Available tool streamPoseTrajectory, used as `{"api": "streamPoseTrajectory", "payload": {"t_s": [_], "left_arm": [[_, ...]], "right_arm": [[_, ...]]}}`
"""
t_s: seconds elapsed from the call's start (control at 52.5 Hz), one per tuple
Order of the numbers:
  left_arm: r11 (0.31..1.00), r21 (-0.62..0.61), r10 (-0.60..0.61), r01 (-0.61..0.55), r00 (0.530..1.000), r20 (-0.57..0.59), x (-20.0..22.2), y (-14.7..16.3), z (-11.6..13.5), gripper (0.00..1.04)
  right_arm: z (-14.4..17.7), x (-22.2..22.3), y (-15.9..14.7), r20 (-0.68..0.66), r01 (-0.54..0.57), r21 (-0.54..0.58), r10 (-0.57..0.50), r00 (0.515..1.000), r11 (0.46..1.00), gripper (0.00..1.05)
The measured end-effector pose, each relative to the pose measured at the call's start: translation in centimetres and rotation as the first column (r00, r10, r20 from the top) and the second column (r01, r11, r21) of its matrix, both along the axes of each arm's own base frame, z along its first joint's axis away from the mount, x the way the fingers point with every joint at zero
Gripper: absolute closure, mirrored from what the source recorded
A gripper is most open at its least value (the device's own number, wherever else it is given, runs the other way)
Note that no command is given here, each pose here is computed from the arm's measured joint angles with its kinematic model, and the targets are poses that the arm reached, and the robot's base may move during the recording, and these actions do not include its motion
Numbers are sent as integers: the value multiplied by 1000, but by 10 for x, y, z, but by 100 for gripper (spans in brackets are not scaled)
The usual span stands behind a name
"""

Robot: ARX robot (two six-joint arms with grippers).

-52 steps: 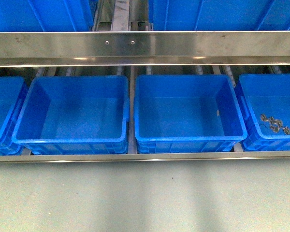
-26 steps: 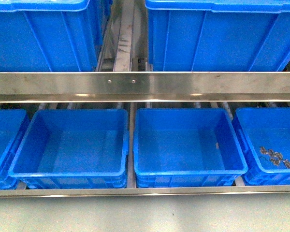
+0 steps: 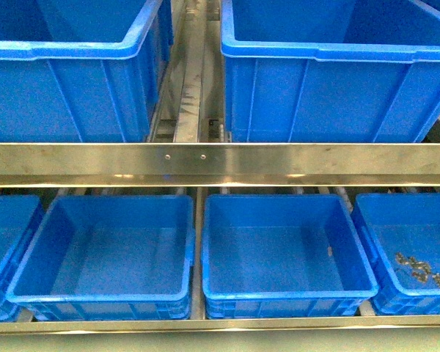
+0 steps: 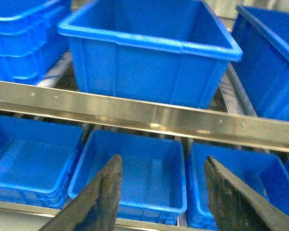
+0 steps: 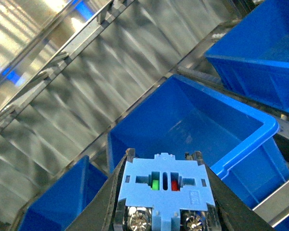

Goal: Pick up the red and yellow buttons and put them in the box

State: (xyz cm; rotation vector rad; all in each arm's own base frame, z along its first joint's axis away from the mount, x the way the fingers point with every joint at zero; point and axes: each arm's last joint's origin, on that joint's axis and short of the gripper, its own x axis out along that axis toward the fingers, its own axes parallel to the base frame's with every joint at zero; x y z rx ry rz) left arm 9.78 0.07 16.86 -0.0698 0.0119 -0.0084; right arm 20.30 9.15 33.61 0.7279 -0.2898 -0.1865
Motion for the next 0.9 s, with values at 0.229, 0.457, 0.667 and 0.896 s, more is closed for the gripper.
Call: {"api": "streamPoseTrajectory", "payload": {"t_s": [0.229,0.457,0.667,0.896], "left_arm": [[999,52,10,-11,1000,17,0,0,1,103],[998,56,11,-12,1000,17,0,0,1,80],[998,58,11,-12,1000,17,0,0,1,42],[998,61,11,-12,1000,17,0,0,1,7]], "right_arm": [[-2,-12,-11,-8,41,-26,-41,999,999,79],[-6,-16,-14,-21,44,-44,-45,999,998,79],[-11,-17,-11,-40,40,-86,-44,998,995,79],[-14,-19,-10,-42,42,-146,-49,998,988,79]]}}
